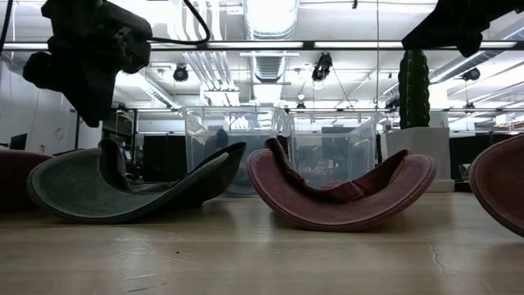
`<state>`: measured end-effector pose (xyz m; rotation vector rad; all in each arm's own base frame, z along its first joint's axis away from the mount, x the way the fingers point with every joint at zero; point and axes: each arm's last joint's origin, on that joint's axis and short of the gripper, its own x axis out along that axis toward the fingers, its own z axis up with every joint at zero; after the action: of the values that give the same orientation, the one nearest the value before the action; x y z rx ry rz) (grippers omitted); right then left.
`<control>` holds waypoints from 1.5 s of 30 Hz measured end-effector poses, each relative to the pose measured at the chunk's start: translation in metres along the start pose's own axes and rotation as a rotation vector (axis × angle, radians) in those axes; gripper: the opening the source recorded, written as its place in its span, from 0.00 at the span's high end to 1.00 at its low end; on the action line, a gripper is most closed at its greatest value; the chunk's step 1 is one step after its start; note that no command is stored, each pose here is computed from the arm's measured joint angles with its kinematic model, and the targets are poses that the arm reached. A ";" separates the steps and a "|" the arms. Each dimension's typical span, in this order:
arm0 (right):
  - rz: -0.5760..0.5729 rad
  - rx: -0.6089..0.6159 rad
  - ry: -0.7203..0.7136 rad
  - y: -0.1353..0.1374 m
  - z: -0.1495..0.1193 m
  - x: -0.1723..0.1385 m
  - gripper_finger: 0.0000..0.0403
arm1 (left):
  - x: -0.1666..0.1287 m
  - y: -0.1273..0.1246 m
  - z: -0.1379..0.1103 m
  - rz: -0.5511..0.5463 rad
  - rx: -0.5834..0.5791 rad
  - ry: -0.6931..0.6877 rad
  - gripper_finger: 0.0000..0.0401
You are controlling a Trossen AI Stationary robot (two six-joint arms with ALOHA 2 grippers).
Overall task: Pick & Place hat
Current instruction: Put the black cap into the left transparent bin
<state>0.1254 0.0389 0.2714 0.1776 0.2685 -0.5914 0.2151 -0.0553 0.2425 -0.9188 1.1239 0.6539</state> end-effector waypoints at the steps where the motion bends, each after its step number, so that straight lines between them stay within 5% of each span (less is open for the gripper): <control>1: 0.000 0.000 0.000 0.000 0.000 0.000 0.85 | 0.000 0.000 0.000 0.000 0.000 0.000 0.75; 8: 0.000 0.003 0.000 0.000 0.000 0.000 0.85 | 0.000 -0.001 0.000 -0.015 0.083 -0.004 0.75; 45: 0.000 0.005 -0.001 0.000 0.000 0.000 0.85 | 0.000 -0.001 0.005 0.024 -0.008 -0.147 0.75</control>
<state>0.1255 0.0390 0.2717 0.1818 0.2664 -0.5919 0.2180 -0.0516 0.2433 -0.8509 1.0028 0.7349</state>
